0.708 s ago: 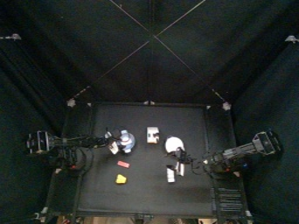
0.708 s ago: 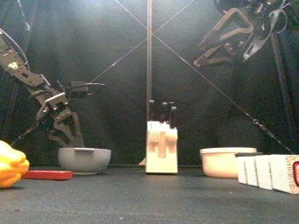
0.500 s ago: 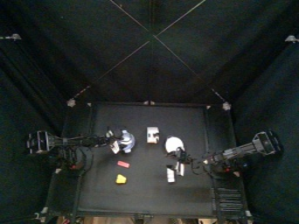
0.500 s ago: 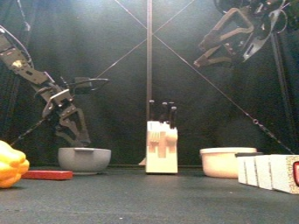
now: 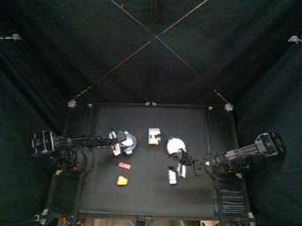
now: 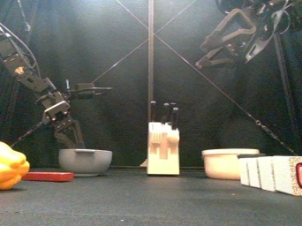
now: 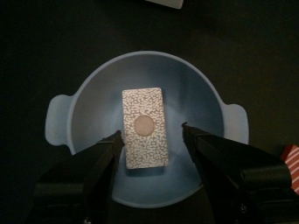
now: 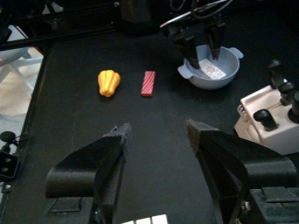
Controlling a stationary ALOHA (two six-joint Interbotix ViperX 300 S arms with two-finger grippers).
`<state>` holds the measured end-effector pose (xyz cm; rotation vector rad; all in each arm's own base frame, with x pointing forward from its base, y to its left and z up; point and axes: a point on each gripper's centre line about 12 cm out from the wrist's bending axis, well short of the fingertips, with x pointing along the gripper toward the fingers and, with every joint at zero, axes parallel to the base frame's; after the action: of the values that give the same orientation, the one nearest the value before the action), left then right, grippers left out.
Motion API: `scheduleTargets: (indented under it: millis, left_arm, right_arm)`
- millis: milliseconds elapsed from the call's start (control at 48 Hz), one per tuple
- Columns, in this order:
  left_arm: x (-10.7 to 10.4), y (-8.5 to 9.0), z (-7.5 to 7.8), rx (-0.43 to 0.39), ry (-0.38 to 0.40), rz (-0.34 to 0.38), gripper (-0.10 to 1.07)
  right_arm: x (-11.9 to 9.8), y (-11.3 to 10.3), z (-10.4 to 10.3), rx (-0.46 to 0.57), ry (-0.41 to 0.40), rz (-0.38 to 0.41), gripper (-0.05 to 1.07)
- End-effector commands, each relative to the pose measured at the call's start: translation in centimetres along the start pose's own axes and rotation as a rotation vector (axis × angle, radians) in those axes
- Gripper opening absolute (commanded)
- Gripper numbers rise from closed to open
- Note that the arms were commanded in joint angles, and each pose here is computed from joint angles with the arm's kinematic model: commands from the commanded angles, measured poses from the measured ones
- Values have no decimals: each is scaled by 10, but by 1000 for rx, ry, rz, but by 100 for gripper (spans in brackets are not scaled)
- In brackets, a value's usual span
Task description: Grab rice
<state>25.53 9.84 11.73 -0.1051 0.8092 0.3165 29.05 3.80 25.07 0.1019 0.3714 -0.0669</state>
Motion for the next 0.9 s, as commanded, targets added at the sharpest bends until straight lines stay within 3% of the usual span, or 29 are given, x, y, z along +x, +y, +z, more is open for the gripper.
scheduleTargets:
  millis: [0,479,875]
  left_arm:
    - [1,4,8,19,-18,8,91]
    - [17,8,-9,11,75,15,91]
    - [17,8,-5,10,66,16,87]
  right_arm:
    - [-1,0,7,6,-21,0,88]
    - [-1,0,7,5,-19,-1,88]
    - [-1,0,7,5,-19,-1,88]
